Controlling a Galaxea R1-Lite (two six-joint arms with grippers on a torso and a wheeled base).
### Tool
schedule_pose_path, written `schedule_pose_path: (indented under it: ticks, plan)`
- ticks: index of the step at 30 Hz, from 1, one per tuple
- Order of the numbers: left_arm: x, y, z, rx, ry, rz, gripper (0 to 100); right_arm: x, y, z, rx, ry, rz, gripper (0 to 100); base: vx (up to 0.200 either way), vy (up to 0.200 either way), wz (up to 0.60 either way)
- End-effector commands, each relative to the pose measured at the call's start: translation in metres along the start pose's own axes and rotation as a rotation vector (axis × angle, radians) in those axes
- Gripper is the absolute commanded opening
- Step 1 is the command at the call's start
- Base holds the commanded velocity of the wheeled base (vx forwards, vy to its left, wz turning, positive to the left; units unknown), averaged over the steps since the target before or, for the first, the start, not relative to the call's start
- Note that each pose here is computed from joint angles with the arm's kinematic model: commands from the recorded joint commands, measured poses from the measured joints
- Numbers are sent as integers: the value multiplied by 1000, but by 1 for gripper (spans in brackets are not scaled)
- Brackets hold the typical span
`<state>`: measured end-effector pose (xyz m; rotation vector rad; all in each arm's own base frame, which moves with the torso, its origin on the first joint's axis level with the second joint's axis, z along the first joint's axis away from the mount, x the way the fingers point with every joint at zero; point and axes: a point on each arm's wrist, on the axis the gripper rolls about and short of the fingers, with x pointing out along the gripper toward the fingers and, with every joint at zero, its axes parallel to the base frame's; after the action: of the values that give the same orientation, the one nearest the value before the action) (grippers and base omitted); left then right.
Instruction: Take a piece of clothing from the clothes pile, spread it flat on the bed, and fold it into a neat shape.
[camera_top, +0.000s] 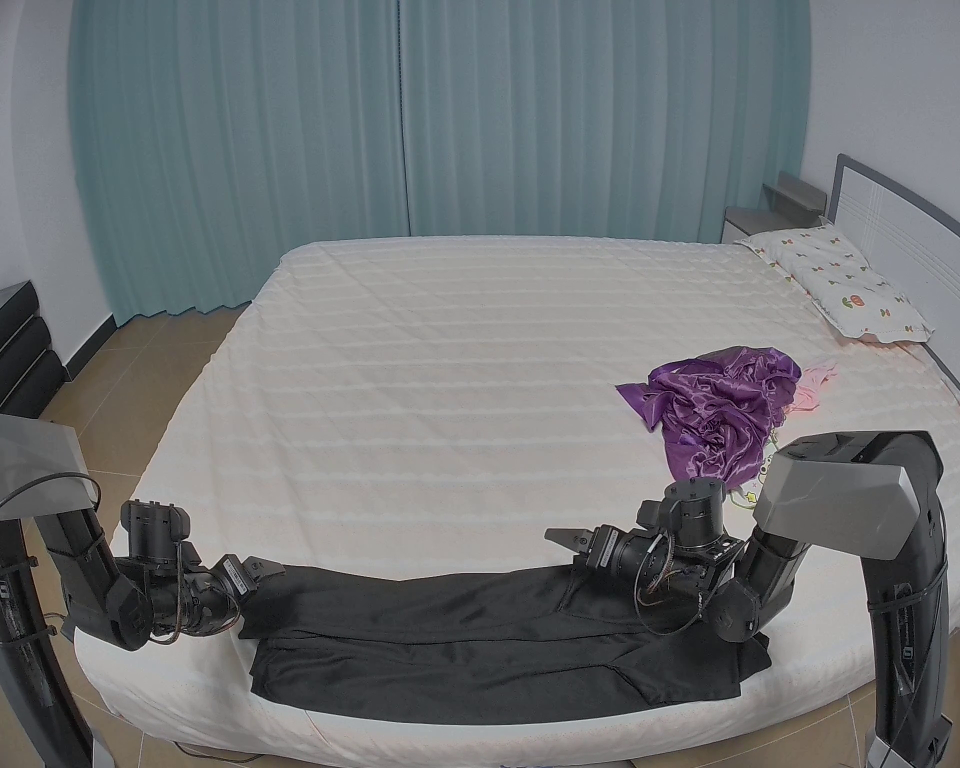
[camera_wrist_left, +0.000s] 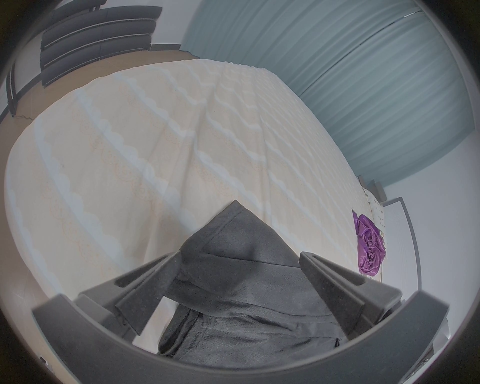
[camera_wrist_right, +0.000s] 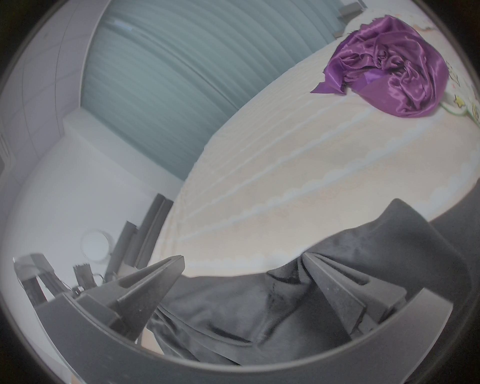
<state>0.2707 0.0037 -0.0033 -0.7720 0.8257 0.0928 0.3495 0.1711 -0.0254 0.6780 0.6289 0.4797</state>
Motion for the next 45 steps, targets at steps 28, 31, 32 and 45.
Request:
schedule_pose_path:
  ticks: [28,31,32,45]
  plan:
    - [0,1,-1,-4,6,4,100,-64,-59,24,-117,-24,-223,100,0,0,0]
    - [0,1,-1,-3,5,5,100,-68,-60,19,-123,-2,-234,100,0,0,0]
    - [0,1,-1,-4,6,4,100,-71,-62,15,-132,15,-244,100,0,0,0]
    - [0,2,-3,-1,12,9,100,-102,-76,6,-181,68,-321,0,0,0,0]
